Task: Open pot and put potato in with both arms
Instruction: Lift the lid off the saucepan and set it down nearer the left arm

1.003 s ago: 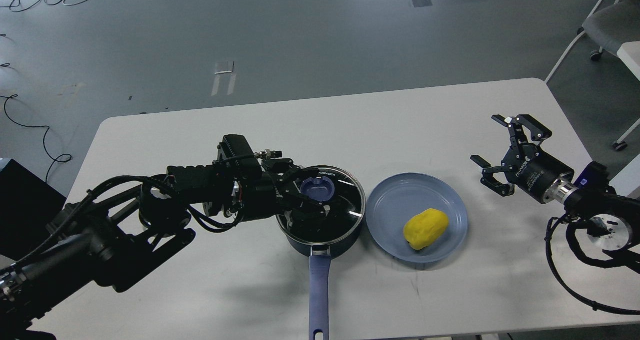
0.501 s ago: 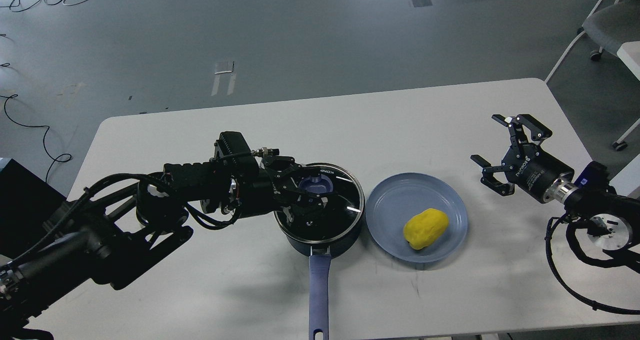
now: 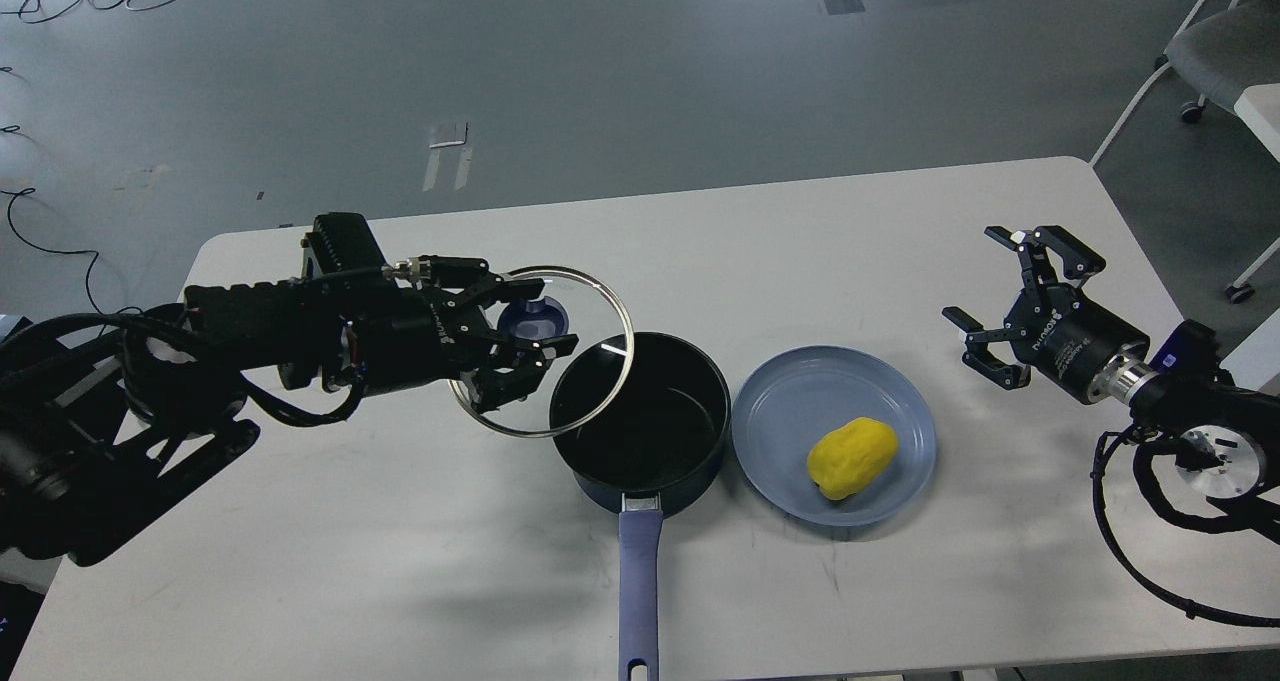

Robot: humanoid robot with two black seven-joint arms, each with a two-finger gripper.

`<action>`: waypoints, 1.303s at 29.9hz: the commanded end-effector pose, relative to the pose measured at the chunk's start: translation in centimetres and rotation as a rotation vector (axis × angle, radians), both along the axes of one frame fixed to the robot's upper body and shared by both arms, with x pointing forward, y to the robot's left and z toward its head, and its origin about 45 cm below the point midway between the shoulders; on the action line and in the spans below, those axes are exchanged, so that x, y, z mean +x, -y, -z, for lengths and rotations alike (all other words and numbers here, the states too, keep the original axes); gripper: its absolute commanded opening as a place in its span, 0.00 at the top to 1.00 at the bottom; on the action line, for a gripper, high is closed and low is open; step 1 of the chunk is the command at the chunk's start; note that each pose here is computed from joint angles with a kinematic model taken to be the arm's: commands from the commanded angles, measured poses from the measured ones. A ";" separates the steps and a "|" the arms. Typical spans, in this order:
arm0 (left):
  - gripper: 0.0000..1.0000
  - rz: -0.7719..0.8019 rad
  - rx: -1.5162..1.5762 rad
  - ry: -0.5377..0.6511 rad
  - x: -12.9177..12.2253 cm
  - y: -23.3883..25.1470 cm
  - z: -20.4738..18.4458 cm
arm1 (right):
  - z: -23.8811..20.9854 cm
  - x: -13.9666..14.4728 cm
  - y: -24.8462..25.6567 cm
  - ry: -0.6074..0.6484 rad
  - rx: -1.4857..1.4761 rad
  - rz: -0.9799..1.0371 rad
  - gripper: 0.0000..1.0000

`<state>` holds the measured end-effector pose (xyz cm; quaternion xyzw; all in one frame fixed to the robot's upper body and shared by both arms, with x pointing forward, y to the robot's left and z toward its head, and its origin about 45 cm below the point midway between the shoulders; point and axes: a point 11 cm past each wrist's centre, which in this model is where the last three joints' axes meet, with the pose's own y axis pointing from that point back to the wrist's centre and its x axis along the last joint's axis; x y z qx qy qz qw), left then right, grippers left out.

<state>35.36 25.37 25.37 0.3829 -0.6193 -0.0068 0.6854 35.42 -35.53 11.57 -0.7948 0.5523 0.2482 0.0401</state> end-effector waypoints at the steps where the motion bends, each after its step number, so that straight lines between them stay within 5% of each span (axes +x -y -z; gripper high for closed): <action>1: 0.61 -0.070 0.007 -0.048 -0.8 -3.2 1.4 | 0.1 -0.1 -0.1 -0.002 0.001 0.000 0.00; 12: 0.61 -0.323 -0.054 -0.185 -1.9 -9.8 7.4 | 0.2 0.0 -0.2 -0.002 0.004 -0.002 0.00; 29: 0.56 -0.420 -0.096 -0.236 -3.8 -11.2 12.3 | 0.3 -0.3 0.1 -0.009 0.000 0.002 0.00; 33: 0.38 -0.424 -0.095 -0.235 -3.8 -11.4 12.4 | 0.4 -0.3 0.0 -0.009 0.001 0.001 0.00; 35: 0.19 -0.425 -0.094 -0.234 -3.8 -11.4 12.4 | 0.3 -0.3 0.1 -0.009 0.000 0.002 0.00; 39: 0.04 -0.442 -0.122 -0.237 -3.5 -11.4 12.1 | 0.3 -0.3 0.1 -0.007 0.000 0.002 0.00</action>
